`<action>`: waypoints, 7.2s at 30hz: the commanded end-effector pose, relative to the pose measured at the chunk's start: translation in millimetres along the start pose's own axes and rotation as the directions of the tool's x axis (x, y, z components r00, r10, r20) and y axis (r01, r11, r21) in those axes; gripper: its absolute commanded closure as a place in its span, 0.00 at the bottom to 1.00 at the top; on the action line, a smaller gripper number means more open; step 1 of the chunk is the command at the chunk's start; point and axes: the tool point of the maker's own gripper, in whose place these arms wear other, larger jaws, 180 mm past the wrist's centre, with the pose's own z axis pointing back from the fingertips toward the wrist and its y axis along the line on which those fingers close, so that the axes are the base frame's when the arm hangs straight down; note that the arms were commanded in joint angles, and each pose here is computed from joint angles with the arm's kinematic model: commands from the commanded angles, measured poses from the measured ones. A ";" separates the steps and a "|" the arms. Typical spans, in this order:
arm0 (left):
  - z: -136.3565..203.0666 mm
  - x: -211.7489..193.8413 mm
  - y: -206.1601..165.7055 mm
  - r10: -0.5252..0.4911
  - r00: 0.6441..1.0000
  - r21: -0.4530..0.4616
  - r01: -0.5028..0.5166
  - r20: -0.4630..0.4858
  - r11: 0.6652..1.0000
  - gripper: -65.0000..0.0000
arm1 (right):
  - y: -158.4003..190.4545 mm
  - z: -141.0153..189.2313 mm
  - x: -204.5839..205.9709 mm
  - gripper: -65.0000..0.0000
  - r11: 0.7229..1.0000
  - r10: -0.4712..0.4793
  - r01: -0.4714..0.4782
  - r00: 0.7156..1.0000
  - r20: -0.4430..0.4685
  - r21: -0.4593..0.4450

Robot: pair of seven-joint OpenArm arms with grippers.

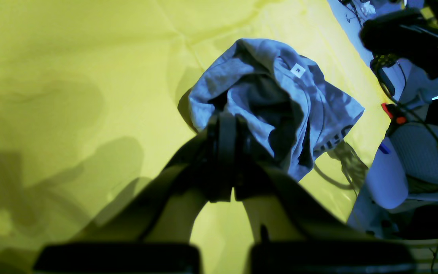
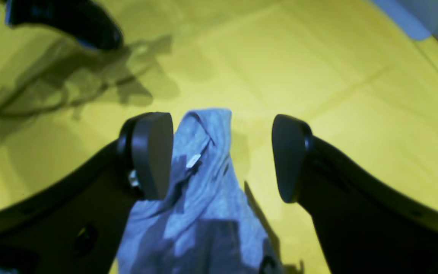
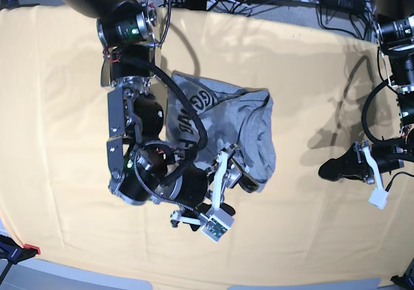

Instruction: Layout the t-shirt on the table in an organized manner, then fold the t-shirt properly

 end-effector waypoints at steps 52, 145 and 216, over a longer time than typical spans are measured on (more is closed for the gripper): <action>-91.8 -127.5 -100.5 -0.367 0.884 -0.038 0.373 -0.290 0.927 0.72 | -88.3 87.7 -64.0 0.35 0.976 0.011 -0.041 0.990 -0.137 -0.213; 29.7 -49.6 -77.1 -0.224 0.974 0.081 0.220 0.043 0.972 0.56 | -61.5 79.2 -84.4 1.00 0.992 -0.013 -0.002 0.993 -0.116 -0.124; -87.6 -33.5 -81.8 -0.294 0.934 -0.192 0.256 -0.202 0.947 1.00 | 8.0 92.7 -200.4 1.00 0.998 -0.051 0.026 0.888 -0.457 -0.060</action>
